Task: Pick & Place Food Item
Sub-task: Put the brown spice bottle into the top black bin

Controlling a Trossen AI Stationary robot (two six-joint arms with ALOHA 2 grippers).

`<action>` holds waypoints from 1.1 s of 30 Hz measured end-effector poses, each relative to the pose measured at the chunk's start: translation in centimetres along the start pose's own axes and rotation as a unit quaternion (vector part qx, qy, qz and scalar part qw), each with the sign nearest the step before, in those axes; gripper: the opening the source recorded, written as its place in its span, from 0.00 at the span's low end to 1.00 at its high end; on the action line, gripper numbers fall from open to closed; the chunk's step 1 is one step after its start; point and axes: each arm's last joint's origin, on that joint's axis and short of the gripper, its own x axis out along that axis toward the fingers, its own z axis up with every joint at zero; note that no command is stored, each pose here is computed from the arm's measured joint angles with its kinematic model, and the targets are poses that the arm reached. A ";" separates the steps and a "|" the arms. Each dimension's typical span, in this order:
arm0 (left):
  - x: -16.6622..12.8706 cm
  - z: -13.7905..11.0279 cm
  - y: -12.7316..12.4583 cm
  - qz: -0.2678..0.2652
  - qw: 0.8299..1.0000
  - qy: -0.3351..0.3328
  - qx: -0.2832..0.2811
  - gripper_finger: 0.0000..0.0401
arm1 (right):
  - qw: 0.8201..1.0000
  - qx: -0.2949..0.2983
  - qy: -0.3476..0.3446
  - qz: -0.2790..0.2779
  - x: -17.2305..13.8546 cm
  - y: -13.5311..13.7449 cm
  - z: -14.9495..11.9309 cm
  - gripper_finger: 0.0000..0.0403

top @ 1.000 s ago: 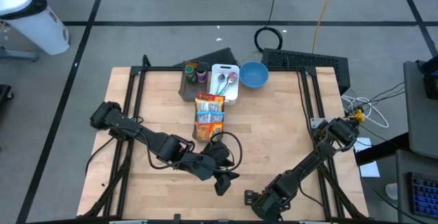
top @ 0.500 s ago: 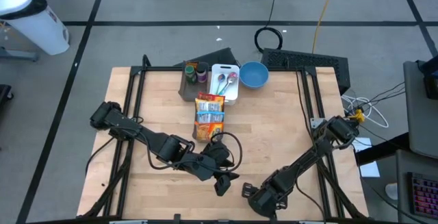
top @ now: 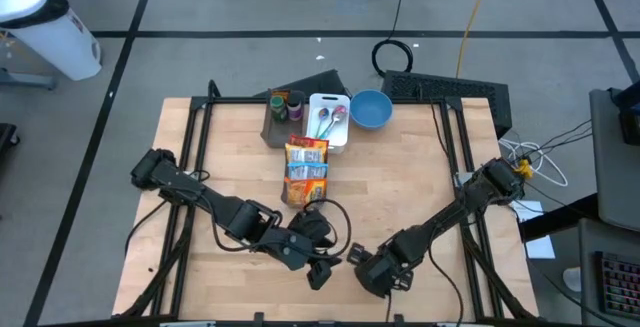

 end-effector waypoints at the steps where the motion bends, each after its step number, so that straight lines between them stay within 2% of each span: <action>1: -0.4 -0.1 0.0 0.003 1.000 0.005 0.001 0.57 | 1.000 0.003 -0.005 -0.004 -0.3 -0.2 -0.1 0.46; 7: -3.1 -0.1 0.4 0.025 0.999 0.022 -0.001 0.57 | 0.998 0.047 -0.023 -0.036 -2.4 -1.6 -0.5 0.47; 11: -6.2 0.2 0.7 0.043 0.999 0.012 -0.002 0.57 | 0.995 0.072 -0.043 -0.060 -4.4 -2.7 -1.0 0.46; 15: -9.5 0.5 1.1 0.059 0.998 -0.010 -0.003 0.57 | 0.987 0.097 -0.060 -0.115 -7.1 -3.9 -1.7 0.46; 18: -11.8 0.6 1.5 0.066 0.998 -0.020 -0.009 0.57 | 0.974 0.134 -0.077 -0.167 -9.5 -4.9 -2.5 0.46; 21: -13.6 0.9 2.0 0.067 0.997 -0.029 -0.016 0.57 | 0.949 0.187 -0.112 -0.227 -12.2 -6.2 -3.5 0.47; 25: -15.0 1.3 2.6 0.077 0.996 -0.044 -0.017 0.57 | 0.903 0.252 -0.169 -0.303 -15.9 -7.7 -4.9 0.46; 29: -15.0 2.3 3.6 0.099 0.993 -0.058 -0.033 0.57 | 0.853 0.305 -0.218 -0.363 -18.7 -9.1 -6.4 0.46; 33: -14.4 4.3 5.1 0.120 0.985 -0.084 -0.087 0.57 | 0.817 0.340 -0.251 -0.393 -20.1 -10.5 -7.6 0.48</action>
